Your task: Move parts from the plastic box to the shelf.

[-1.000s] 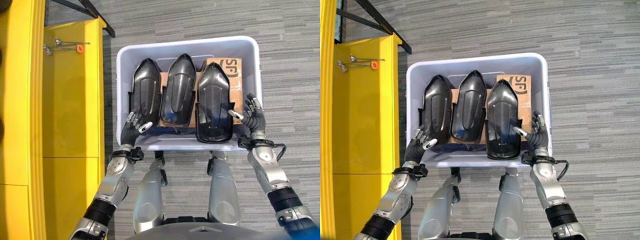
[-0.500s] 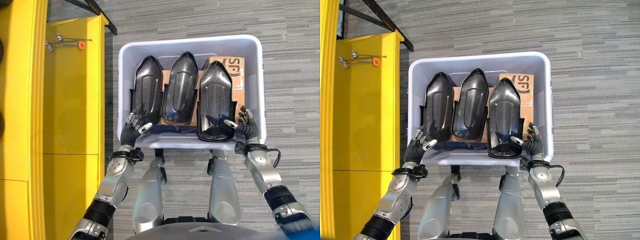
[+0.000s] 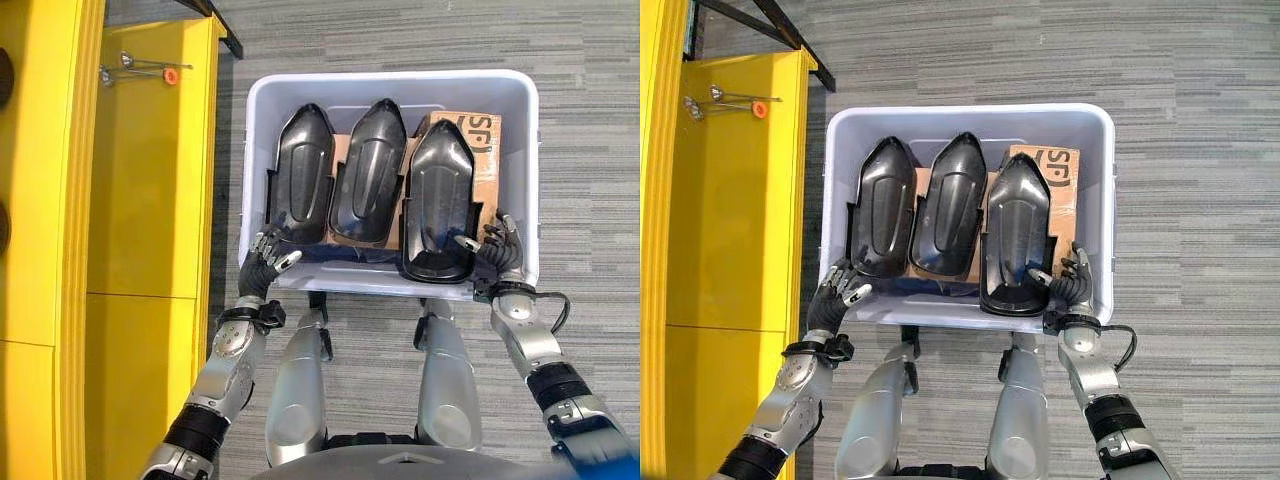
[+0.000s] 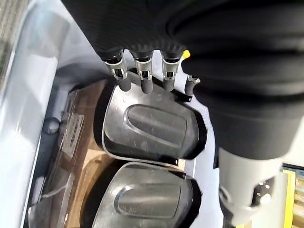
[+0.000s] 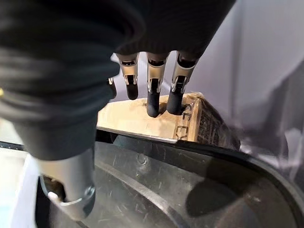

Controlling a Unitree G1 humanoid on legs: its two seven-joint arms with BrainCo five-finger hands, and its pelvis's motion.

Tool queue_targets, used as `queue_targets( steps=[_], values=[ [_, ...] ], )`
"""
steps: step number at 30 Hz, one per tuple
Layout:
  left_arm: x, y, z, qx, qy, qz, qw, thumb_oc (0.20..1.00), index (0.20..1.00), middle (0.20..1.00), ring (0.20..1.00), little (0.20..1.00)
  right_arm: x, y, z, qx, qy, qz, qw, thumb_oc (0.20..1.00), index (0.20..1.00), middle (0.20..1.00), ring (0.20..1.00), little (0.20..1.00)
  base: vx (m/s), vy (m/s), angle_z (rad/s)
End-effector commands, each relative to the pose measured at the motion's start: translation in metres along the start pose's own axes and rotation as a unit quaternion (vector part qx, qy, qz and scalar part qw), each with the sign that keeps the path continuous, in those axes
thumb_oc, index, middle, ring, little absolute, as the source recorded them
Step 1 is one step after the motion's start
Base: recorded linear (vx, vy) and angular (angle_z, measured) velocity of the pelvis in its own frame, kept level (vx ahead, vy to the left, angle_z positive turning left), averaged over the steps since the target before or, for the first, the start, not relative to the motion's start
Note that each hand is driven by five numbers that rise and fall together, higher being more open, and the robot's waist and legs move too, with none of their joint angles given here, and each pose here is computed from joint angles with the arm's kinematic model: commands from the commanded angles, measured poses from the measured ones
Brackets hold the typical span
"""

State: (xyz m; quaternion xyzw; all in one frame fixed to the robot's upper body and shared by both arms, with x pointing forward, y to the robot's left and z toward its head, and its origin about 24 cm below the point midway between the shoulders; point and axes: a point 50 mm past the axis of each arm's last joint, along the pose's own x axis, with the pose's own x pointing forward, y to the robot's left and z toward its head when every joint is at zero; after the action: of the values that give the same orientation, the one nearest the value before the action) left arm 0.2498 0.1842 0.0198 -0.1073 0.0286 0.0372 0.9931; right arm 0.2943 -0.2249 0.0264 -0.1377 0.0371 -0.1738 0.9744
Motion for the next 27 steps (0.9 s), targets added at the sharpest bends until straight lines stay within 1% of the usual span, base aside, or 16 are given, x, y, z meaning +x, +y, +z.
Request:
queue_targets(
  steps=[1, 11, 17, 18, 20, 23, 24, 25, 27],
  values=[
    [-0.008, 0.008, 0.019, 0.019, -0.049, -0.003, 0.999, 1.0, 1.0, 1.0, 1.0, 1.0, 0.0, 0.014, 0.013, -0.024, -0.034, 0.017, 0.999, 1.0, 1.0, 1.0, 1.0, 1.0, 0.0, 0.0, 0.0],
    [-0.007, 0.005, 0.022, 0.016, -0.052, -0.004, 0.998, 1.0, 1.0, 1.0, 1.0, 1.0, 0.011, 0.023, 0.019, -0.057, -0.028, 0.014, 0.998, 1.0, 1.0, 1.0, 1.0, 1.0, 0.0, 0.004, 0.04],
    [-0.008, 0.006, 0.023, 0.017, -0.05, -0.012, 0.999, 1.0, 1.0, 1.0, 1.0, 1.0, 0.024, 0.03, 0.013, -0.086, 0.014, 0.036, 0.996, 1.0, 1.0, 1.0, 1.0, 1.0, 0.02, 0.004, 0.06],
    [-0.007, 0.005, 0.024, 0.017, -0.049, -0.016, 0.999, 1.0, 1.0, 1.0, 1.0, 1.0, 0.026, 0.034, 0.005, -0.083, 0.041, 0.047, 0.995, 1.0, 1.0, 1.0, 1.0, 1.0, 0.03, -0.005, 0.04],
    [-0.006, 0.004, 0.025, 0.02, -0.049, -0.023, 0.998, 1.0, 1.0, 1.0, 1.0, 1.0, 0.03, 0.039, 0.003, -0.1, 0.059, 0.065, 0.991, 1.0, 1.0, 1.0, 1.0, 1.0, 0.04, -0.011, 0.02],
    [-0.004, 0.002, 0.026, 0.022, -0.048, -0.033, 0.998, 1.0, 1.0, 1.0, 1.0, 1.0, 0.034, 0.039, -0.006, -0.134, 0.092, 0.092, 0.982, 1.0, 1.0, 1.0, 1.0, 1.0, 0.03, -0.01, 0.09],
    [-0.003, 0.002, 0.025, 0.023, -0.044, -0.038, 0.998, 1.0, 1.0, 1.0, 1.0, 1.0, 0.035, 0.038, -0.012, -0.13, 0.116, 0.095, 0.98, 1.0, 1.0, 1.0, 1.0, 1.0, 0.05, -0.018, 0.09],
    [-0.002, 0.0, 0.025, 0.023, -0.041, -0.044, 0.998, 1.0, 1.0, 1.0, 1.0, 1.0, 0.036, 0.037, -0.017, -0.143, 0.136, 0.103, 0.975, 0.2, 0.2, 0.2, 0.2, 0.2, 0.04, -0.019, 0.03],
    [-0.001, -0.001, 0.025, 0.022, -0.041, -0.046, 0.998, 1.0, 1.0, 1.0, 1.0, 1.0, 0.037, 0.037, -0.018, -0.146, 0.142, 0.104, 0.973, 0.2, 0.2, 0.2, 0.2, 0.2, 0.02, -0.003, 0.01]
  ],
)
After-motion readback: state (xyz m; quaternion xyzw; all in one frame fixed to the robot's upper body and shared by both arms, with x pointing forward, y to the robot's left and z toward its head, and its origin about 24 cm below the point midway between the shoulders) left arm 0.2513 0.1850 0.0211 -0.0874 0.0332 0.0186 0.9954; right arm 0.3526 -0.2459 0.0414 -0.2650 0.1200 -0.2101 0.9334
